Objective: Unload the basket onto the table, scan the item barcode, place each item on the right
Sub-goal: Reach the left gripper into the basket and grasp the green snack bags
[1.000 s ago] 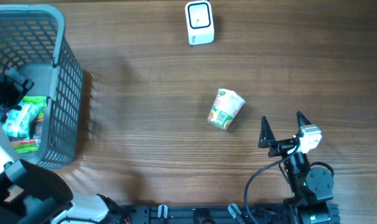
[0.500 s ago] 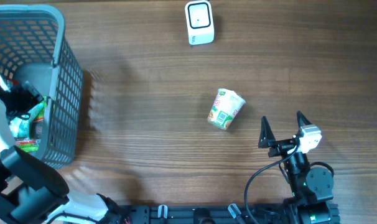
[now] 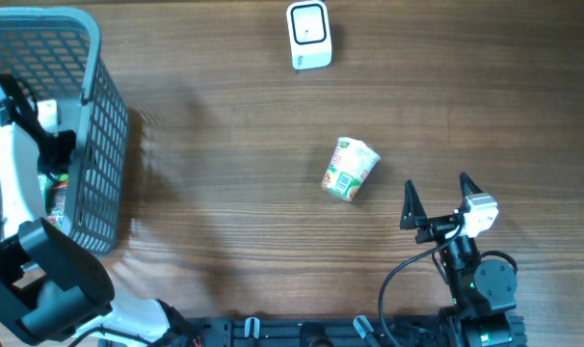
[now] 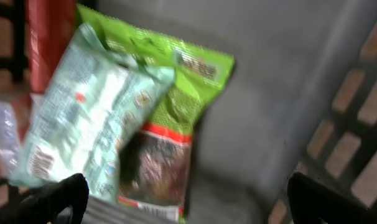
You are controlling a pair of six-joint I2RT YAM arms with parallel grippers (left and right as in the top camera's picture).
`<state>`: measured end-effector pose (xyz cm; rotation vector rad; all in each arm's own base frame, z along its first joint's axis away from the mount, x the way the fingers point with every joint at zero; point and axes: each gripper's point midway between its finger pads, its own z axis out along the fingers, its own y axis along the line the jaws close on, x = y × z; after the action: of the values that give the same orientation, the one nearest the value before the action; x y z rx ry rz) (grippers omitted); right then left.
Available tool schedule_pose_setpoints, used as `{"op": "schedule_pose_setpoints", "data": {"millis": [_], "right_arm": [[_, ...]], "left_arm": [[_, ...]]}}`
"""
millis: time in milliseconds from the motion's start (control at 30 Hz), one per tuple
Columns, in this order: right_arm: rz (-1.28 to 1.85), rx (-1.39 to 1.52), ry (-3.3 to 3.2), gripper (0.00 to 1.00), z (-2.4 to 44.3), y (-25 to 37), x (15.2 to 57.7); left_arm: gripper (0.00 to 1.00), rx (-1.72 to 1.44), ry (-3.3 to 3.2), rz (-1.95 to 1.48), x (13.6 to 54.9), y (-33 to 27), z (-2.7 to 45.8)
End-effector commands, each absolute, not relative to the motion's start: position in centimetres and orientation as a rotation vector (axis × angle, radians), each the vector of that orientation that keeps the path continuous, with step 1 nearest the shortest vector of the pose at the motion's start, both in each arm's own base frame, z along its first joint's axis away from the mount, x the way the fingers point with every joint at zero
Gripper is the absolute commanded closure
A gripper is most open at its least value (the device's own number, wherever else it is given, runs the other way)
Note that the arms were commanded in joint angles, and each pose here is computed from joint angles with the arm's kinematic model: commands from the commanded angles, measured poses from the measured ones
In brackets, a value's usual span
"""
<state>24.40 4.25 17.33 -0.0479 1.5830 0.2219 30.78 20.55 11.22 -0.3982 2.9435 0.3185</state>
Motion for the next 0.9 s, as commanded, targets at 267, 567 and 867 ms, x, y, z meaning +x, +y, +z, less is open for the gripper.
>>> {"op": "schedule_pose_setpoints", "data": {"millis": [267, 567, 867], "right_arm": [[0.203, -0.034, 1.575, 0.00, 17.5, 3.9, 24.4], [0.203, -0.034, 1.575, 0.00, 17.5, 3.9, 24.4], [0.203, -0.034, 1.575, 0.00, 17.5, 3.9, 24.4]], "left_arm": [[0.02, -0.344, 3.078, 0.498, 27.6, 22.1, 10.3], [0.00, -0.250, 3.078, 0.500, 27.8, 23.0, 9.4], [0.00, -0.379, 2.763, 0.337, 30.2, 19.7, 16.5]]}}
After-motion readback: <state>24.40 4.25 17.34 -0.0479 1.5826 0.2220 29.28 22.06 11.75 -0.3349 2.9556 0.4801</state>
